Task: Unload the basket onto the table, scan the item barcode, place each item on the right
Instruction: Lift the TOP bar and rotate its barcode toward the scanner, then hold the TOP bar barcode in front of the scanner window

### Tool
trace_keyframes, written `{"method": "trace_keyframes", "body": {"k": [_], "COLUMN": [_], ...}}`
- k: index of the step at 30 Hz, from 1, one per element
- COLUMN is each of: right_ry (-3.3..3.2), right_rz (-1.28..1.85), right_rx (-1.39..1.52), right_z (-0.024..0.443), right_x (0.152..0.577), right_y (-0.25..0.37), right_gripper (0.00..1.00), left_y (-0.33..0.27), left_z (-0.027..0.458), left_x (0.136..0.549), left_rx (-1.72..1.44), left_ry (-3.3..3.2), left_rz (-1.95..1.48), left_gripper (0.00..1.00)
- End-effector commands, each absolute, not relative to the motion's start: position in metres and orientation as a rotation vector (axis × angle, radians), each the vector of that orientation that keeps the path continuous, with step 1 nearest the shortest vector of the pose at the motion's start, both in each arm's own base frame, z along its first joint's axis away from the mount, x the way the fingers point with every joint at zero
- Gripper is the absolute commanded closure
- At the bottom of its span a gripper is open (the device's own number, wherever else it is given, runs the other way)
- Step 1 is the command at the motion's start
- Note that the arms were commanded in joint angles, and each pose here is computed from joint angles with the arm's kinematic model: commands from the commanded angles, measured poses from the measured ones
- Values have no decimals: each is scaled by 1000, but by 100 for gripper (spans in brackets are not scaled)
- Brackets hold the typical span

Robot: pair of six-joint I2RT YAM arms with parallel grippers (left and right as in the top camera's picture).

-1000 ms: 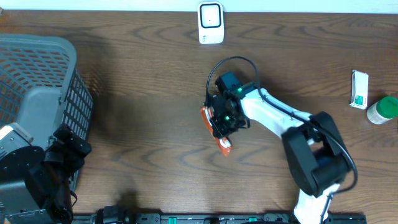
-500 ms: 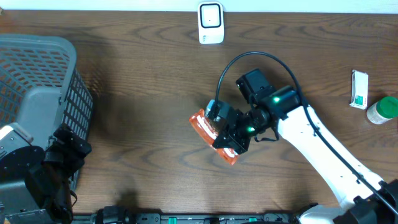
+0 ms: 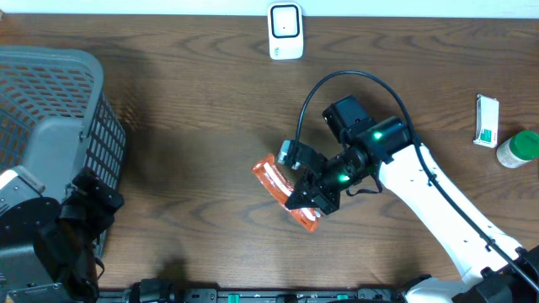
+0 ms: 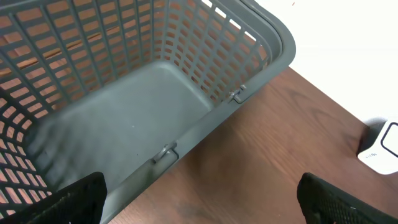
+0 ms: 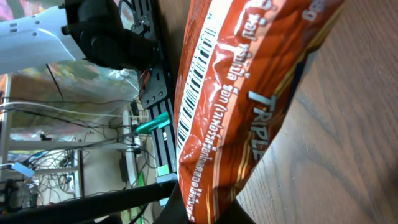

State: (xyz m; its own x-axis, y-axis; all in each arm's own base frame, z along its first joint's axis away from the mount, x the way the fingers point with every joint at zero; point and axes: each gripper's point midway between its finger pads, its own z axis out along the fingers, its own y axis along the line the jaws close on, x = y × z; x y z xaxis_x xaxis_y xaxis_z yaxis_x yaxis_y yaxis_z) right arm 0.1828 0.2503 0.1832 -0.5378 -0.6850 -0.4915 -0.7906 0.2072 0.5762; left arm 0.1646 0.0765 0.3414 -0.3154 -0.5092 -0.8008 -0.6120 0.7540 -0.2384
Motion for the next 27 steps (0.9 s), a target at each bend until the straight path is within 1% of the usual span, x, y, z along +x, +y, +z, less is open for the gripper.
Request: {"method": "trace_keyframes", "body": {"k": [1, 4, 6, 7, 11, 14, 17, 22, 27], "right_ry": [2290, 2301, 2376, 2449, 2620, 2531, 2466, 2383, 2309], "right_rz": [1281, 1251, 1157, 1069, 616, 463, 356, 60, -180], "right_rx": [-1424, -1422, -1379, -1314, -944, -782, -657, -531, -513], "right_z": [193, 190, 181, 174, 150, 150, 148, 140, 144], "right_x": [185, 188, 198, 209, 275, 326, 363, 422, 482], "right_y": [249, 247, 243, 239, 217, 218, 216, 198, 194], "right_gripper": [99, 99, 99, 99, 99, 99, 99, 99, 99], "left_y": [79, 79, 79, 79, 79, 79, 79, 79, 79], "left_z": [342, 342, 342, 342, 342, 342, 342, 342, 342], "left_x": [163, 163, 163, 163, 163, 163, 163, 163, 163], "left_rx": [-855, -855, -855, -855, -855, -855, -855, -855, -855], "left_ry": [1976, 1976, 1976, 1976, 1976, 1976, 1976, 1976, 1976], "left_rz": [154, 154, 154, 154, 154, 154, 154, 154, 154], "left_gripper": [2, 2, 2, 2, 2, 2, 2, 2, 2]}}
